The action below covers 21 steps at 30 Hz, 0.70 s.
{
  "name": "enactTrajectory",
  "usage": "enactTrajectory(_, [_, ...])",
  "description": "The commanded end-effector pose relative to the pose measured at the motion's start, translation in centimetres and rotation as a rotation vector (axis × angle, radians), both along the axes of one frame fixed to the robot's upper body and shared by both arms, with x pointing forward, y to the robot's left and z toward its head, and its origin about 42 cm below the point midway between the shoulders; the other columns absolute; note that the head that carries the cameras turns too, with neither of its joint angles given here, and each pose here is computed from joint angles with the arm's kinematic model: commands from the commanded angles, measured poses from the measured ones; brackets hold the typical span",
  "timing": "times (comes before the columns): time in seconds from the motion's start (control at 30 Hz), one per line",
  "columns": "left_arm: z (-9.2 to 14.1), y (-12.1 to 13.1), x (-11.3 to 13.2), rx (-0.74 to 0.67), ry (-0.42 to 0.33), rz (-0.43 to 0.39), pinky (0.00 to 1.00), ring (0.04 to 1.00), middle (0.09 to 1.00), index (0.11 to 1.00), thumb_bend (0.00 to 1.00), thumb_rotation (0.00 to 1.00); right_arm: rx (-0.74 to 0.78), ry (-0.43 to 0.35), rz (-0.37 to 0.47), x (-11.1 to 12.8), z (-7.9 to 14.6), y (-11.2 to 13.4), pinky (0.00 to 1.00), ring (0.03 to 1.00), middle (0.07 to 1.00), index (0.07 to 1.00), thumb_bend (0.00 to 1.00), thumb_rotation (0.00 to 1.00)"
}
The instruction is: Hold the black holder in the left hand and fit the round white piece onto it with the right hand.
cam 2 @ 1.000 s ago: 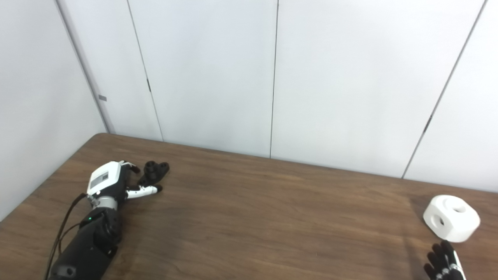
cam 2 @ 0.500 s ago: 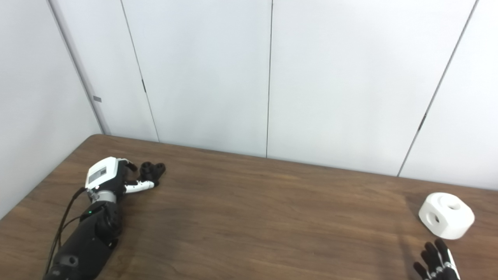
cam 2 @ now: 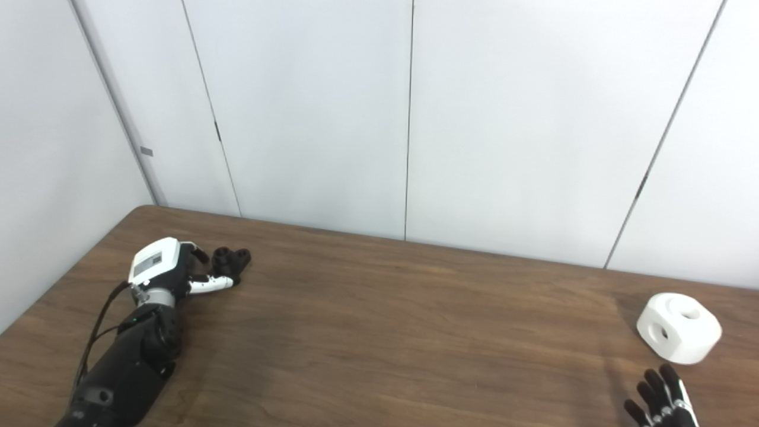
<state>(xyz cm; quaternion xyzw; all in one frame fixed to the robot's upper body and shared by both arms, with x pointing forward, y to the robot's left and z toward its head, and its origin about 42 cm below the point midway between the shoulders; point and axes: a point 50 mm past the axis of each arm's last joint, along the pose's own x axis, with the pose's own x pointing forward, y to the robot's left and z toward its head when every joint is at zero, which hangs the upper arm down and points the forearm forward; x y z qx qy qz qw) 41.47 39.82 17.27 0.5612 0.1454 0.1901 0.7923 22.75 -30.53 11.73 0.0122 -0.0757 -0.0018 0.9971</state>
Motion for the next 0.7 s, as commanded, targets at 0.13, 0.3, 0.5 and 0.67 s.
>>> enactTrajectory(0.13, [1.4, 0.5, -0.3, 0.040, -0.027, -0.006, 0.94, 0.946, 0.853, 0.630, 0.82, 0.35, 0.038, 0.057, -0.002, -1.1, -1.7, 0.9, 0.92, 0.976, 0.975, 1.000, 0.59, 0.96])
enactTrajectory(0.3, [1.1, 0.3, -0.7, 0.015, -0.050, -0.003, 0.95, 0.941, 0.836, 0.581, 0.83, 0.30, 0.035, 0.058, -0.003, -1.1, -1.6, 0.8, 0.91, 0.975, 0.977, 1.000, 0.59, 0.96])
enactTrajectory(0.5, [0.7, 0.2, -0.8, 0.005, -0.060, -0.006, 0.96, 0.933, 0.813, 0.488, 0.54, 0.09, 0.035, 0.057, -0.009, -1.3, -1.5, 0.8, 0.91, 0.970, 0.971, 1.000, 0.59, 0.96])
enactTrajectory(0.67, [0.5, 0.3, -0.7, -0.025, -0.069, -0.011, 0.93, 0.915, 0.792, 0.481, 0.53, 0.06, 0.038, 0.048, 0.000, -1.2, -1.5, 0.7, 0.91, 0.976, 0.975, 1.000, 0.58, 0.96])
